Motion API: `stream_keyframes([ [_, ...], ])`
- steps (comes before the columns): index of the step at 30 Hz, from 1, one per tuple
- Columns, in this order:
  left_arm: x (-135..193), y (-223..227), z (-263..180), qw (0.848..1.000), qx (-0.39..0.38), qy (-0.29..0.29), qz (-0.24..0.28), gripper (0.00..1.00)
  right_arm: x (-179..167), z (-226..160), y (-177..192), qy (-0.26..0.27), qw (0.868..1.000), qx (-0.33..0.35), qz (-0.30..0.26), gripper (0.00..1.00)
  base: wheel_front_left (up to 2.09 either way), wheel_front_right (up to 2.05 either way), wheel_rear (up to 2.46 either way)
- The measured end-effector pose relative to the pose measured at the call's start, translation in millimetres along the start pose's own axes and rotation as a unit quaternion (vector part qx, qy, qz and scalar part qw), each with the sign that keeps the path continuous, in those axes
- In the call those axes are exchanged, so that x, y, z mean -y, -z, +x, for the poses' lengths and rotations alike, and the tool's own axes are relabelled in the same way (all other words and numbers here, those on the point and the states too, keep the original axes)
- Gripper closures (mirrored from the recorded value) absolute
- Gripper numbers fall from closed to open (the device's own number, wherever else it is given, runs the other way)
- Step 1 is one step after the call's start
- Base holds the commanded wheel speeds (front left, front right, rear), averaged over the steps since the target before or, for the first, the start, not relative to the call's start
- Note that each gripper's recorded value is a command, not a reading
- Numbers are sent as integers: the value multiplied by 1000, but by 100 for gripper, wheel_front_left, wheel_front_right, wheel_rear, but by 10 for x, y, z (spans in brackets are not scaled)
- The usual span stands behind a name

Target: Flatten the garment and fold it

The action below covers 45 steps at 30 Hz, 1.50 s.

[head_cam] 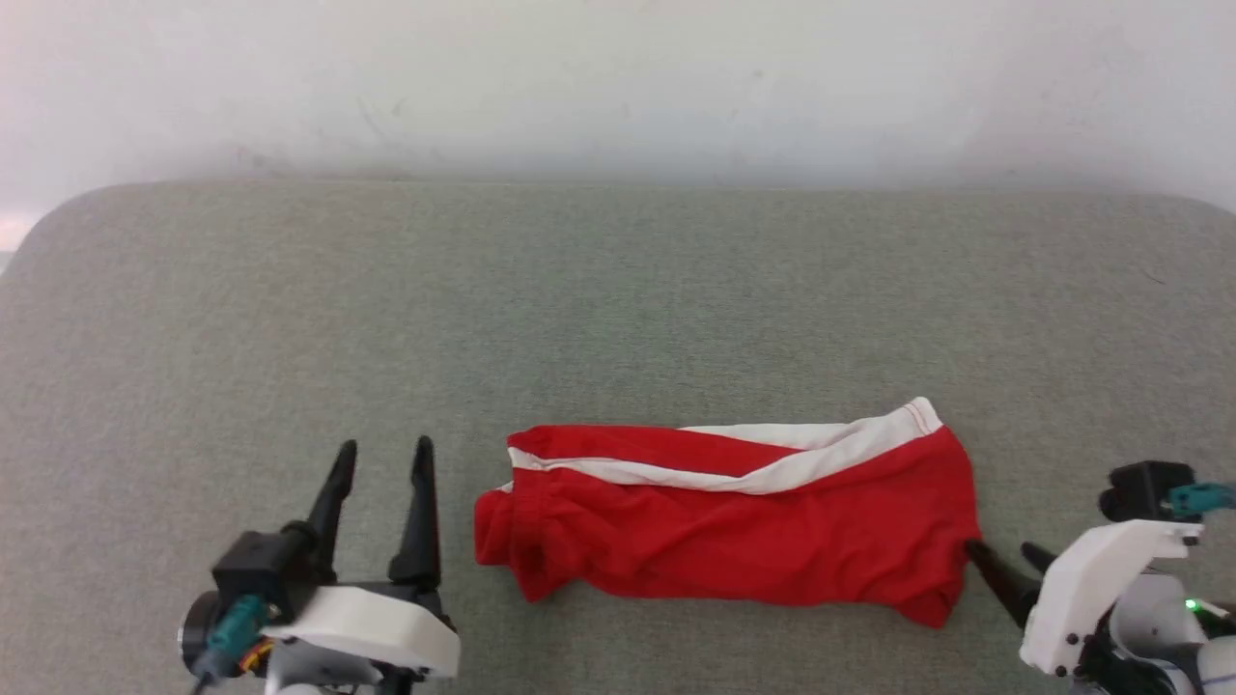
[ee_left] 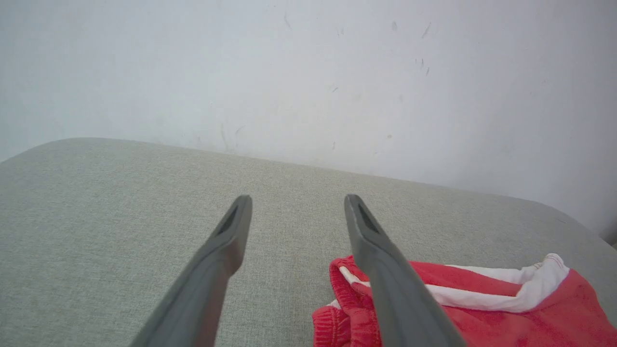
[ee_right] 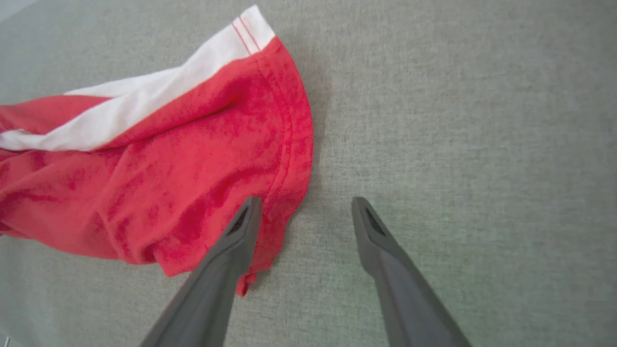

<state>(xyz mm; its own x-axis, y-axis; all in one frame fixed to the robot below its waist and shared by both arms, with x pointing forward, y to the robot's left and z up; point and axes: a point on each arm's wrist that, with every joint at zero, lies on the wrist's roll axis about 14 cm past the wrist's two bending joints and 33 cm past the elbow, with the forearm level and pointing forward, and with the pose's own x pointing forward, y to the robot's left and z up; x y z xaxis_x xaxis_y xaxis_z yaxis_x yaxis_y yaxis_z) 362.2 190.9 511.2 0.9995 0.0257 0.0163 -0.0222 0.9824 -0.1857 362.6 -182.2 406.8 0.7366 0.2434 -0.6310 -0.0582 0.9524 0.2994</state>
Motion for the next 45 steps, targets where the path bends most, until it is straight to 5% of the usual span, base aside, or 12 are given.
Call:
stream_keyframes([
  [13, 4, 43, -129, 1000, 15, -6, 21, 0, -331, 405, 319, -41, 990, -135, 23, 0, 0, 0, 0],
  [14, 8, 39, -135, 1000, 16, -6, 22, 0, -346, 412, 331, -44, 988, -143, 27, 42, 0, 0, 0],
  [16, 12, 31, -146, 999, 17, -4, 27, 0, -378, 415, 348, -51, 986, -156, 32, 92, 0, 0, 0],
  [17, 12, 24, -150, 999, 18, -3, 28, 0, -388, 410, 350, -53, 985, -160, 30, 100, 0, 0, 0],
  [26, 26, -66, -148, 999, 22, 2, 35, 0, -450, 216, 322, -72, 990, -114, 45, 100, 0, 0, 0],
  [39, 83, -75, -168, 999, 14, 13, 35, 0, 420, -203, 95, 40, 996, -34, 71, 100, 0, 0, 0],
  [45, 54, -40, -163, 999, 8, 8, 34, 0, 97, -134, -159, 11, 1000, -11, 15, 100, 0, 0, 0],
])
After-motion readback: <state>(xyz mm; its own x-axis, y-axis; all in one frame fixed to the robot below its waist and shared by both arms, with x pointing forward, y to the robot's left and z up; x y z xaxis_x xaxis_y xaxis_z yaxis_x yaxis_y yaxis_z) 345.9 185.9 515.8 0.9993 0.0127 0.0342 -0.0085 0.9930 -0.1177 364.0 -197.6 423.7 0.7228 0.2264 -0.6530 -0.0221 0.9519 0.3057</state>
